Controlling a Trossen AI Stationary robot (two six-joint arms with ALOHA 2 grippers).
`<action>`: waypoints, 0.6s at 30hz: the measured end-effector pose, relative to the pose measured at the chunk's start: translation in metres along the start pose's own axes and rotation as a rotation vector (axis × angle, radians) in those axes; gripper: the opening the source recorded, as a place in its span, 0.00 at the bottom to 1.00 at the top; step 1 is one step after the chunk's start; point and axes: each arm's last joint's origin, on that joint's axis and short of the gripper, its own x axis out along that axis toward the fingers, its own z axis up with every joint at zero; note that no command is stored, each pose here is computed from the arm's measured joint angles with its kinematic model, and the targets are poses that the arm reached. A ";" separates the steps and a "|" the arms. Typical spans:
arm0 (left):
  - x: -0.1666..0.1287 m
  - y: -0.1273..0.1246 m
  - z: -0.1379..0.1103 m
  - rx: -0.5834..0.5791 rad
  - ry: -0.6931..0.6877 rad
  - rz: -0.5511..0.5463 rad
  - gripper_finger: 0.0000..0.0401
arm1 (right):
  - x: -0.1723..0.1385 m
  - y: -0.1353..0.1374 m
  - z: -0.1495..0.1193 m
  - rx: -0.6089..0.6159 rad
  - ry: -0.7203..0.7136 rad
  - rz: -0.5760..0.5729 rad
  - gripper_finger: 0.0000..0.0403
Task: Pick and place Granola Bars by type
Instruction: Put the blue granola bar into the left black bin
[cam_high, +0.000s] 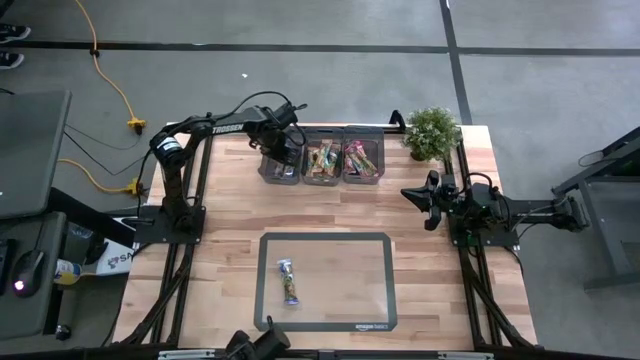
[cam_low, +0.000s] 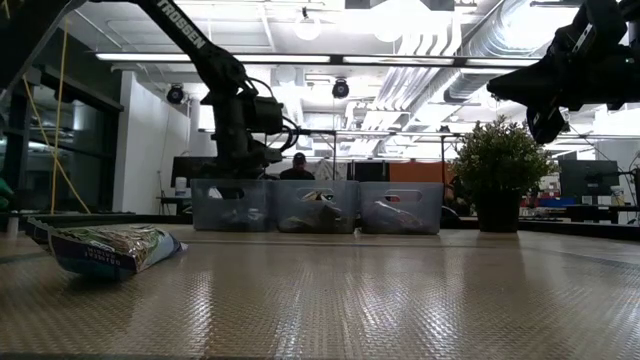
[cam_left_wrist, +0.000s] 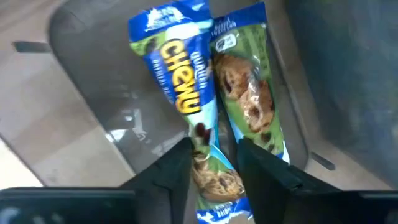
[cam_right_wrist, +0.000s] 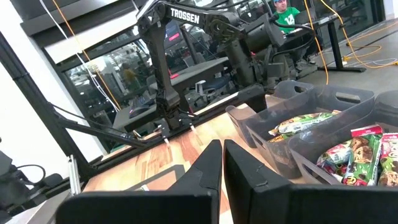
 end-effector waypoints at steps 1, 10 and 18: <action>0.000 0.000 0.000 0.000 0.005 -0.012 0.33 | 0.000 0.000 0.000 0.000 0.000 0.000 0.00; -0.006 -0.002 0.002 -0.017 0.016 -0.023 0.43 | 0.000 0.000 0.000 0.000 0.000 0.000 0.00; -0.052 -0.019 0.016 0.036 -0.165 -0.018 0.44 | 0.000 0.000 0.000 0.000 0.000 0.000 0.00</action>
